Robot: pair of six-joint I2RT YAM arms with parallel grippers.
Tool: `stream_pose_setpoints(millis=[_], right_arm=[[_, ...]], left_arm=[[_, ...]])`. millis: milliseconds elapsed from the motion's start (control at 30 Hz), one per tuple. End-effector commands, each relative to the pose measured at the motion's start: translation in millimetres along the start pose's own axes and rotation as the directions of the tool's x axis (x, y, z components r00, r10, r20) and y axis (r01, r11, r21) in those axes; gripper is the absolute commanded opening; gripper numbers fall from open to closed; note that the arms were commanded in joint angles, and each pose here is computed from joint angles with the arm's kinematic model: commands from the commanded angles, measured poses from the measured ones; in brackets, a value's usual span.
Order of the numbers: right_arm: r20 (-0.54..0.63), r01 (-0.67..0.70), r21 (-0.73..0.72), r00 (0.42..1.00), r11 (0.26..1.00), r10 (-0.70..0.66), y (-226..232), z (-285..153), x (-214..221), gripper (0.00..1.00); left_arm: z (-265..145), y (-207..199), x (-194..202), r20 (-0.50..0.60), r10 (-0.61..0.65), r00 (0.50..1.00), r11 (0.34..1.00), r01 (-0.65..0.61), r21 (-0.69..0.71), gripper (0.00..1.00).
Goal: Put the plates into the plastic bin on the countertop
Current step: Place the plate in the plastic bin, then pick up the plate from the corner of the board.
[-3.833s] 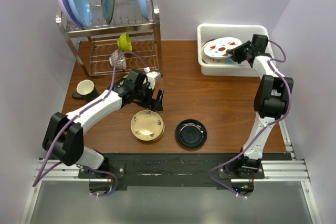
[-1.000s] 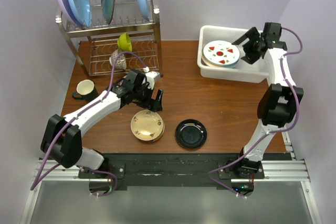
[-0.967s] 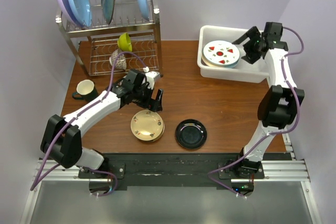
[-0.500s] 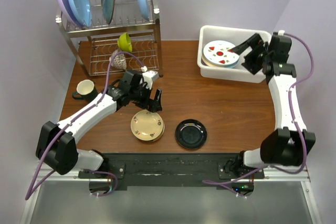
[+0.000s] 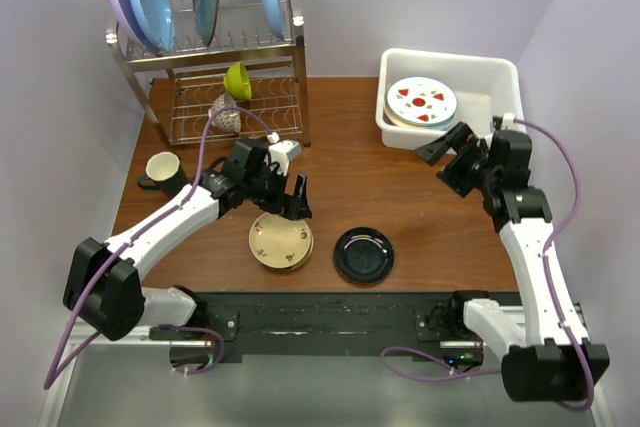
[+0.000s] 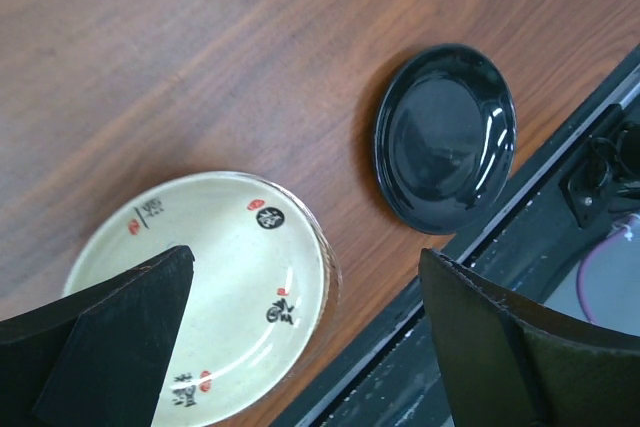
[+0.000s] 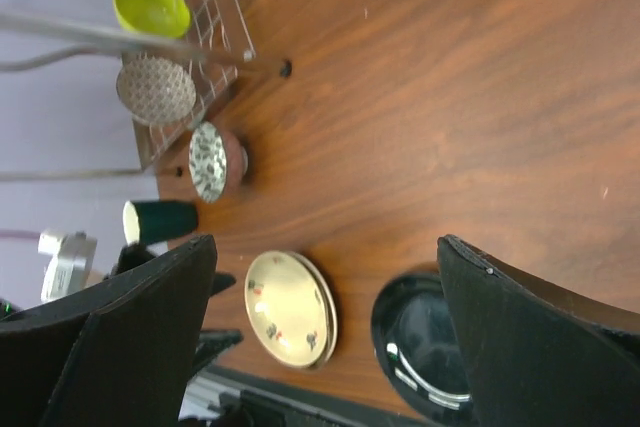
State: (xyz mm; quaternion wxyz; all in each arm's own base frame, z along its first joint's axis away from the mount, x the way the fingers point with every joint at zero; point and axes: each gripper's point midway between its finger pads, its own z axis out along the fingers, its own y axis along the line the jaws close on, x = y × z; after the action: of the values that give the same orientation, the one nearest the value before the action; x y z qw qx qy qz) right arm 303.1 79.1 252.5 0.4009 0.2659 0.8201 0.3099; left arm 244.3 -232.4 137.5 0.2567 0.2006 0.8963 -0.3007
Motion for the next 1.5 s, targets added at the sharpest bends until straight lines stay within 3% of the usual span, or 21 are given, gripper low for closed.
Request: stream_pose_setpoints(millis=[0, 200, 500, 733, 1067, 1467], right_arm=[[-0.041, -0.067, 0.029, 0.997, 0.997, 0.068, -25, -3, 40, 0.95], [-0.102, -0.138, 0.053, 0.985, 0.989, 0.142, -50, 6, 84, 0.94], [-0.211, -0.102, 0.083, 0.97, 0.991, 0.117, -59, 22, 149, 0.93], [-0.247, -0.046, 0.146, 0.966, 0.988, 0.081, -72, 24, 171, 0.91], [-0.228, -0.107, 0.251, 0.959, 0.962, 0.167, -113, 10, 191, 0.84], [-0.303, -0.142, 0.25, 0.928, 0.958, 0.216, -125, 13, 219, 0.81]], left_arm=[[-2, -15, -1, 0.028, -0.016, 0.999, 0.997, 0.014, 0.073, 1.0], [5, -20, 11, -0.004, -0.025, 1.0, 0.993, 0.025, 0.114, 1.0], [11, -21, 15, -0.021, -0.037, 0.999, 0.992, 0.039, 0.121, 1.0], [11, -23, 16, -0.027, -0.033, 0.999, 0.991, 0.037, 0.131, 1.0], [19, -39, 19, -0.03, -0.064, 0.998, 0.98, 0.068, 0.189, 1.0], [53, -63, 35, -0.114, -0.064, 0.991, 0.973, 0.087, 0.214, 0.98]])
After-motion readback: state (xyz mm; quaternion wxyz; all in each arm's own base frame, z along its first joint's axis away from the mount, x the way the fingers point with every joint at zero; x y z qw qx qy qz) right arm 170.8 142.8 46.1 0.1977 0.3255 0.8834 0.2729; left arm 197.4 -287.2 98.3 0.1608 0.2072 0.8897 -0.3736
